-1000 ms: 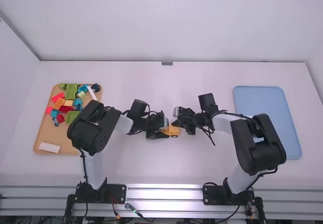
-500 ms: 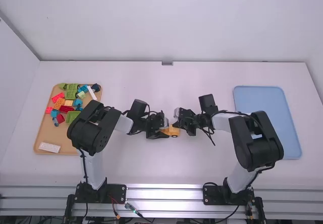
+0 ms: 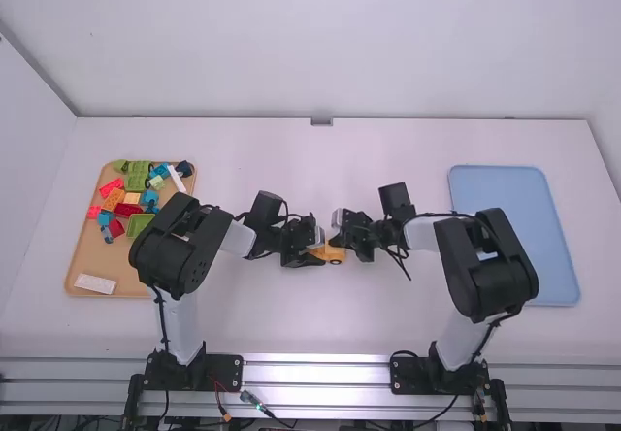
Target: Assemble lego blocks to make yellow taxi
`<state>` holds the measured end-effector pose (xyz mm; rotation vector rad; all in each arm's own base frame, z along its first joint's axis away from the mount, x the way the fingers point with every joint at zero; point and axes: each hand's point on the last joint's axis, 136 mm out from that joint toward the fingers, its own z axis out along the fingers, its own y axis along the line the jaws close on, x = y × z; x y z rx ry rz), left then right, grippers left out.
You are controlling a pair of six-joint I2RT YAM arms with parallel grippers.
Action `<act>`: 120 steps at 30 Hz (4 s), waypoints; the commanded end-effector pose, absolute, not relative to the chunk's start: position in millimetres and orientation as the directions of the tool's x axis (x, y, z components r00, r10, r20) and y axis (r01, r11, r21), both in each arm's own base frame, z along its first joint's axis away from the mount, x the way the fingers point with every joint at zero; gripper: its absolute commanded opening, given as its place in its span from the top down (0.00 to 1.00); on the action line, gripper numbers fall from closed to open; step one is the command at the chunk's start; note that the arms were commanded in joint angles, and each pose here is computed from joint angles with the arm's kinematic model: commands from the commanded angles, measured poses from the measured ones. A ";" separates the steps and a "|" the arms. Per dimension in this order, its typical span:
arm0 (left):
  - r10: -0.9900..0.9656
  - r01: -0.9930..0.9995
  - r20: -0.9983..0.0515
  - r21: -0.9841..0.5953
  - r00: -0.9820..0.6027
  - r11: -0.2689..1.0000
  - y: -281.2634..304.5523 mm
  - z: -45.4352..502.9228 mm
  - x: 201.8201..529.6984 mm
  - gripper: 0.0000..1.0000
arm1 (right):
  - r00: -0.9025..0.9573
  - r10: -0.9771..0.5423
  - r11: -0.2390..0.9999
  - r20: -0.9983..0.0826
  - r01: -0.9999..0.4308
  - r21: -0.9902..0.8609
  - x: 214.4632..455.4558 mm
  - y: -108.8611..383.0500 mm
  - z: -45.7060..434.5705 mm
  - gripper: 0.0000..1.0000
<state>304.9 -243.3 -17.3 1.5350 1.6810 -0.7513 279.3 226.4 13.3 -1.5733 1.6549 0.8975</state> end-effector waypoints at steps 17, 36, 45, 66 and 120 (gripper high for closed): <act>0.603 0.990 -0.797 0.056 -0.035 0.131 -236.6 -29.4 304.1 0.56 | -0.204 -0.683 0.174 -0.701 -0.978 0.115 278.6 196.4 -29.3 1.00; 0.602 0.990 -0.798 0.057 -0.033 0.130 -236.8 -29.2 304.3 0.56 | -0.246 -0.763 0.221 -0.598 -0.968 0.116 274.2 178.2 -46.2 1.00; 0.600 0.990 -0.799 0.057 -0.033 0.129 -237.2 -28.6 304.5 0.56 | -0.257 -0.781 0.217 -0.569 -0.966 0.138 266.2 173.7 -50.0 1.00; 0.602 0.990 -0.798 0.053 -0.036 0.129 -236.9 -29.3 303.6 0.57 | -0.140 -0.774 0.099 -0.618 -0.990 0.101 266.8 195.4 -33.9 1.00; 0.455 0.741 -0.858 0.142 -0.239 0.656 -79.2 141.3 383.1 0.01 | -0.192 -0.248 0.365 -0.949 -0.926 0.092 362.6 142.3 102.9 0.01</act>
